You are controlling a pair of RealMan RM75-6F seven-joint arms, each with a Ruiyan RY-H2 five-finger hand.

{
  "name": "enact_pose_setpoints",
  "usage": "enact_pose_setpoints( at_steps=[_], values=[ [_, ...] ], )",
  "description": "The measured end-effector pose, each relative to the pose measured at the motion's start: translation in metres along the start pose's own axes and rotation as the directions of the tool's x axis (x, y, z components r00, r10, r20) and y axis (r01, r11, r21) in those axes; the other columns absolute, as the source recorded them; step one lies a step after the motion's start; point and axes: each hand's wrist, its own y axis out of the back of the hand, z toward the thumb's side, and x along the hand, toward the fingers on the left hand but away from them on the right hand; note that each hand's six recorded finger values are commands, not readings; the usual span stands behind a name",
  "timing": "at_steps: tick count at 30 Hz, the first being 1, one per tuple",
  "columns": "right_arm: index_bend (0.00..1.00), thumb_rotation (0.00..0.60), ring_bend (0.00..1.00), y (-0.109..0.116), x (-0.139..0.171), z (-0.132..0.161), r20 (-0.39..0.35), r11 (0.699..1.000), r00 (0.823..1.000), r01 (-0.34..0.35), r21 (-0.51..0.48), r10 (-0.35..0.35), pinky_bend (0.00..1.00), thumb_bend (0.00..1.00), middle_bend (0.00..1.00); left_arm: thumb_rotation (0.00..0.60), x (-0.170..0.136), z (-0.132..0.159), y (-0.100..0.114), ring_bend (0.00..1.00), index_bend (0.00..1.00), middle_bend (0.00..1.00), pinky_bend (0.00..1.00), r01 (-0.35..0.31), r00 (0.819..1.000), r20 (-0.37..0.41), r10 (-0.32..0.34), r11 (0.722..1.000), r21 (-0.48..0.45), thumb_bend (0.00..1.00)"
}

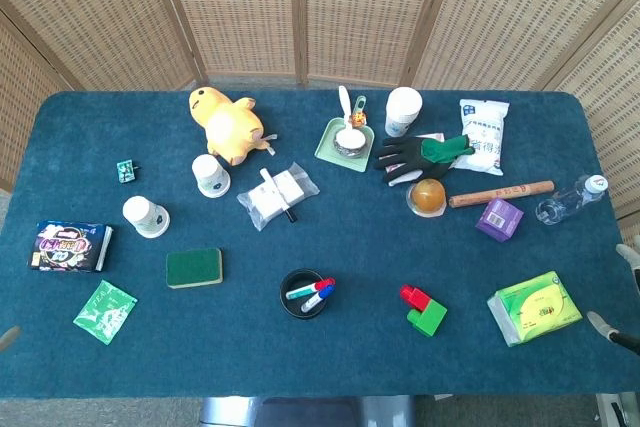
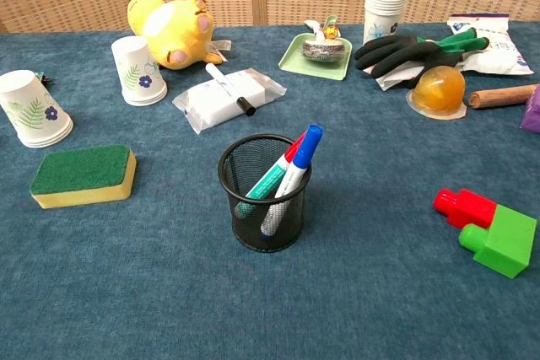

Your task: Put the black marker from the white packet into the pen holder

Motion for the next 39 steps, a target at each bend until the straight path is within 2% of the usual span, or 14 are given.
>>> enact_pose_setpoints(
  at_steps=[10, 14, 17, 20, 22, 25, 27, 33, 39],
  values=[
    [0.14, 0.6, 0.0, 0.002, 0.001, -0.002, 0.007, 1.0, 1.0, 0.001, -0.013, -0.001, 0.0, 0.0, 0.0, 0.6, 0.004, 0.001, 0.0, 0.0, 0.01, 0.0, 0.01, -0.005, 1.0, 0.019, 0.005, 1.0, -0.01, 0.18],
    [0.14, 0.6, 0.0, 0.004, 0.001, -0.004, 0.019, 1.0, 1.0, 0.003, -0.025, -0.002, 0.0, 0.0, 0.0, 0.6, 0.022, 0.012, 0.002, 0.0, 0.07, 0.0, 0.01, -0.012, 0.995, 0.097, 0.013, 1.0, -0.01, 0.18],
    [0.14, 0.6, 0.0, 0.005, 0.001, -0.005, 0.022, 1.0, 1.0, 0.004, -0.03, -0.003, 0.0, 0.0, 0.0, 0.6, 0.042, 0.027, 0.007, 0.0, 0.11, 0.0, 0.0, -0.02, 0.982, 0.189, 0.02, 1.0, -0.005, 0.17],
    [0.14, 0.6, 0.0, 0.008, 0.001, -0.006, 0.026, 0.999, 1.0, 0.007, -0.042, -0.006, 0.0, 0.0, 0.0, 0.6, 0.069, 0.05, 0.014, 0.0, 0.18, 0.0, 0.01, -0.048, 0.952, 0.302, 0.041, 0.999, 0.015, 0.16],
    [0.14, 0.6, 0.0, 0.009, 0.002, -0.007, 0.03, 0.999, 1.0, 0.01, -0.049, -0.008, 0.0, 0.0, 0.0, 0.6, 0.088, 0.069, 0.019, 0.0, 0.25, 0.0, 0.02, -0.082, 0.923, 0.38, 0.058, 0.996, 0.047, 0.16],
    [0.15, 0.6, 0.0, 0.011, 0.002, -0.008, 0.033, 0.998, 0.999, 0.012, -0.057, -0.01, 0.0, 0.0, 0.0, 0.6, 0.109, 0.093, 0.021, 0.0, 0.31, 0.0, 0.04, -0.124, 0.887, 0.458, 0.062, 0.987, 0.106, 0.15],
    [0.15, 0.6, 0.0, 0.011, 0.002, -0.009, 0.035, 0.998, 0.999, 0.009, -0.063, -0.007, 0.0, 0.0, 0.0, 0.6, 0.121, 0.107, 0.018, 0.0, 0.33, 0.0, 0.05, -0.125, 0.874, 0.485, 0.041, 0.982, 0.141, 0.17],
    [0.15, 0.6, 0.0, 0.012, 0.001, -0.012, 0.041, 0.997, 0.999, 0.005, -0.075, -0.002, 0.0, 0.0, 0.0, 0.6, 0.156, 0.143, -0.001, 0.0, 0.36, 0.0, 0.06, -0.069, 0.864, 0.5, -0.063, 0.968, 0.242, 0.3],
    [0.15, 0.6, 0.0, 0.013, 0.0, -0.016, 0.049, 0.996, 0.999, 0.001, -0.089, 0.003, 0.0, 0.0, 0.0, 0.6, 0.191, 0.17, -0.018, 0.0, 0.36, 0.0, 0.08, -0.082, 0.871, 0.477, -0.119, 0.922, 0.379, 0.31]
  ],
)
